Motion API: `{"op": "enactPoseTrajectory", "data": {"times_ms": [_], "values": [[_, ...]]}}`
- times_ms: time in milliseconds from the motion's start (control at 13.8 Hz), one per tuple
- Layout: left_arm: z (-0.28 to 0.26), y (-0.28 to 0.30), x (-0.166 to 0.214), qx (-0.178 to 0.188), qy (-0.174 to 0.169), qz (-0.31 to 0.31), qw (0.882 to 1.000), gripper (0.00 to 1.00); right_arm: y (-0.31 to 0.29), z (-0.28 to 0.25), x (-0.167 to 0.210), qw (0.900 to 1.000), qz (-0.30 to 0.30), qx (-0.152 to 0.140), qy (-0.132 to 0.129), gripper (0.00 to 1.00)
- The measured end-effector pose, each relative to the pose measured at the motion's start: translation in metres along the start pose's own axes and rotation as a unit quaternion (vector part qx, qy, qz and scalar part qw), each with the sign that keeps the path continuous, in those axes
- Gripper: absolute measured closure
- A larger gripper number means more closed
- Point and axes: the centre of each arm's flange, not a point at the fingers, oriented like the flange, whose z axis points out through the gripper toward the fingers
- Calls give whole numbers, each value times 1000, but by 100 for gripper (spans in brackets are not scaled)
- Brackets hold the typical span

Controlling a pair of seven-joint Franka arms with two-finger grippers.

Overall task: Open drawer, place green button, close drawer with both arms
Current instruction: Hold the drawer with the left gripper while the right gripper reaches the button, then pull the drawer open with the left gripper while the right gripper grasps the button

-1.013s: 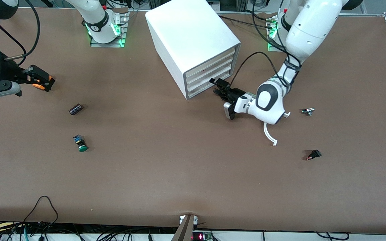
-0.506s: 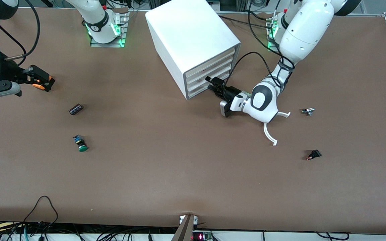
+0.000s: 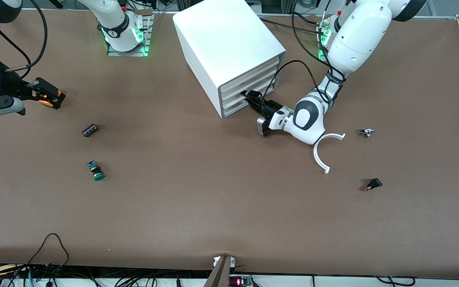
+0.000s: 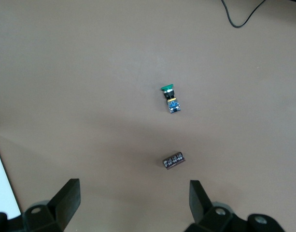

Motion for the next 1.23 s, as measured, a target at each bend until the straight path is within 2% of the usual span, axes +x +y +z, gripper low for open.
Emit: {"op": "enactPoseTrajectory", "data": {"times_ms": [72,217,362,579,651,796,1013,1230], "values": [[0,-1,0,0,0,0,1000,69,-1,-2,1,1000,-1,0,3,0],[0,-2,-1,0,0,-1,1000,73,-1,5,7,1000,-1,-1,7,0],[-1,-3,-1,0,1,-2,1000,77,0,28,20,1000,-1,-2,-1,0],[-6,-4,-1,3,4,-4,1000,77,2,64,33,1000,-1,-1,-27,0],[-9,-6,-1,5,7,-5,1000,80,2,74,36,999,-2,-1,-35,0],[-15,-7,-1,7,11,-6,1000,82,3,105,42,998,-26,3,-63,0],[-23,-7,0,7,14,-1,1000,85,16,167,53,993,-60,9,-101,0],[-25,-7,0,8,16,0,1000,85,44,252,64,988,-106,13,-115,0]]}}
